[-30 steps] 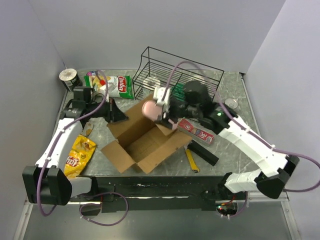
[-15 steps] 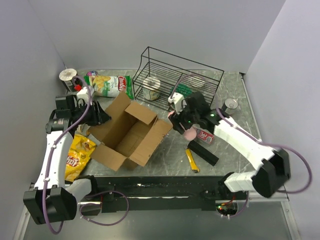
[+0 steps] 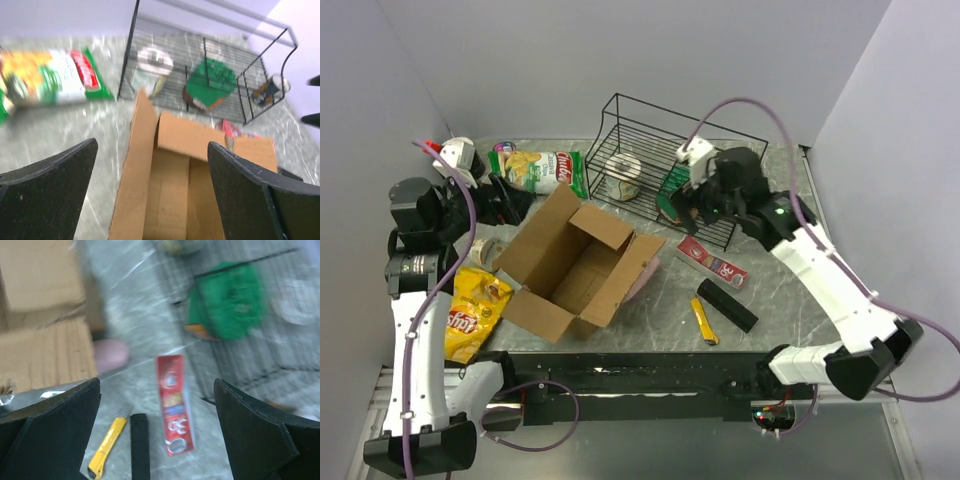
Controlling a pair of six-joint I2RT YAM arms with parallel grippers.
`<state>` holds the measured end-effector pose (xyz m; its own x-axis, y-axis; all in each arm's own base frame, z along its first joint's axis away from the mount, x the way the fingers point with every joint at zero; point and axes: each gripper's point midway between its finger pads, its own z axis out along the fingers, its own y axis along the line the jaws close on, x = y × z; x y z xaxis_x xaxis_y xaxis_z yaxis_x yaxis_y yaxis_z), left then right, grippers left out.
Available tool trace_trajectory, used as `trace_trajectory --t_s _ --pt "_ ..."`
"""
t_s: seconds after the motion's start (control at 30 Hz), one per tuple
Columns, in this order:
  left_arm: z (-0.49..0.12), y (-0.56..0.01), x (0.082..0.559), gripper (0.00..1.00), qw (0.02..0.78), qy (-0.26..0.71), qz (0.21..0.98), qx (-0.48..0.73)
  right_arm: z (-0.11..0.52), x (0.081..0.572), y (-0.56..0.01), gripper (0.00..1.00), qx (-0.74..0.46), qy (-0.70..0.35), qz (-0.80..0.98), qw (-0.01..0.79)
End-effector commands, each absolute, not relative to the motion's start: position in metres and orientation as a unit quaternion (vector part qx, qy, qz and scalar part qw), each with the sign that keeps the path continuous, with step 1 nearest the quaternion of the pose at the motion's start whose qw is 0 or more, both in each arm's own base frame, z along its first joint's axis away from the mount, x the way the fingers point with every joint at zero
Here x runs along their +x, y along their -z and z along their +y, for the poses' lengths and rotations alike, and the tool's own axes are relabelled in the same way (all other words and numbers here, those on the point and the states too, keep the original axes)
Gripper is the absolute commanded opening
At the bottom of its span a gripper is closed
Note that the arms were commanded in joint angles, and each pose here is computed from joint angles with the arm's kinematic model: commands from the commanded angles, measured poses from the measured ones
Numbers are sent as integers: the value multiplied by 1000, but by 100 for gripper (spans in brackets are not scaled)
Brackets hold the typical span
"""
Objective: Unpack the express box
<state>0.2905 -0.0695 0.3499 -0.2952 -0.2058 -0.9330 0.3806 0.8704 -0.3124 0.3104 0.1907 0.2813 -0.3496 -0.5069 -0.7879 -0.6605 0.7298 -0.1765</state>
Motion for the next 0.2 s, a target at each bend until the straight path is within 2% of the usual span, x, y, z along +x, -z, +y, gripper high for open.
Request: trace_trajectory --t_s 0.0,0.17 --pt "-66 -387 298 97 629 237 738 65 136 307 -317 100 -227 1 854 469" --pt "-59 -387 319 96 616 226 753 49 108 294 -342 100 -183 3 828 529"
